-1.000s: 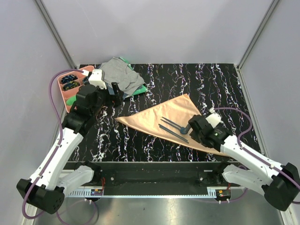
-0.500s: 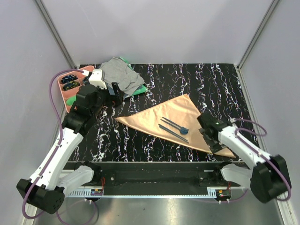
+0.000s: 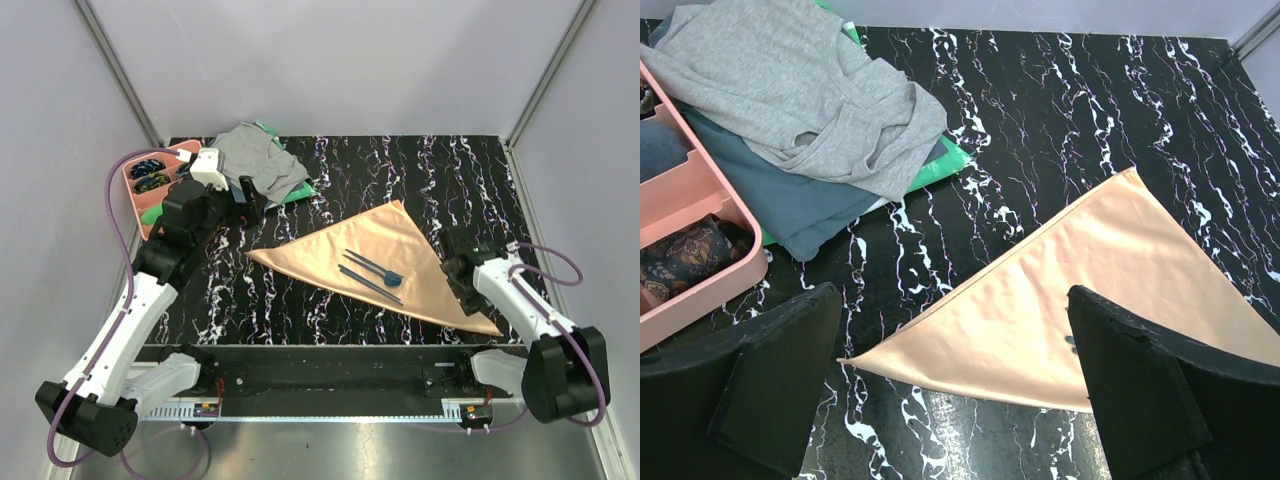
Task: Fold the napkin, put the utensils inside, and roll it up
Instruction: Fold the napkin
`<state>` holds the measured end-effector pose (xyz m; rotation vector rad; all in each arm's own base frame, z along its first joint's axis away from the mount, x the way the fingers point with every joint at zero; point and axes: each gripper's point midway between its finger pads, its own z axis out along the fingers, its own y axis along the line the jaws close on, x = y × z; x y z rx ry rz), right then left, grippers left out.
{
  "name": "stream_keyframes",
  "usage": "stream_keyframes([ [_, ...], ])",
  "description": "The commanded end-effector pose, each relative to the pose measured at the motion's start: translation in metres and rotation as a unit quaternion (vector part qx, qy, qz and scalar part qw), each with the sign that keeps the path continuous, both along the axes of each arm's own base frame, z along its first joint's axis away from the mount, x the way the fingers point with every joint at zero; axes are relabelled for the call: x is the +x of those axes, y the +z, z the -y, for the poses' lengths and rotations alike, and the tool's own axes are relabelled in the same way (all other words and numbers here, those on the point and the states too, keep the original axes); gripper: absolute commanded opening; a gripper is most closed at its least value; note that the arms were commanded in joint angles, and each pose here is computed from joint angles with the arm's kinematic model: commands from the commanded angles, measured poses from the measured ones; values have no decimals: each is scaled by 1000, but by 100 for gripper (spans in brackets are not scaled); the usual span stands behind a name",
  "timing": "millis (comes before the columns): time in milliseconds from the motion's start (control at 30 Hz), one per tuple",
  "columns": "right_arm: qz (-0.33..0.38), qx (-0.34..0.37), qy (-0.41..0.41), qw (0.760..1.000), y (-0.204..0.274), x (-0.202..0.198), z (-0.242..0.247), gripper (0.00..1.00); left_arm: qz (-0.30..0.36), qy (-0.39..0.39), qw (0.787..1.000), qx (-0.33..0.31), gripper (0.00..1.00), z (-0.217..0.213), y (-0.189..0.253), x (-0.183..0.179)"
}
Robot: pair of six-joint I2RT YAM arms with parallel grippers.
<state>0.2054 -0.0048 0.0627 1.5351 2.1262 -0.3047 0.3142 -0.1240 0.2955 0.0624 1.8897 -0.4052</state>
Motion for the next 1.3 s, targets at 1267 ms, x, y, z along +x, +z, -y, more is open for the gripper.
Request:
stream_keyframes([
  [1267,-9,-25,142,989,-10,154,-33,94,31,25,999,12,99,-10,12,10],
])
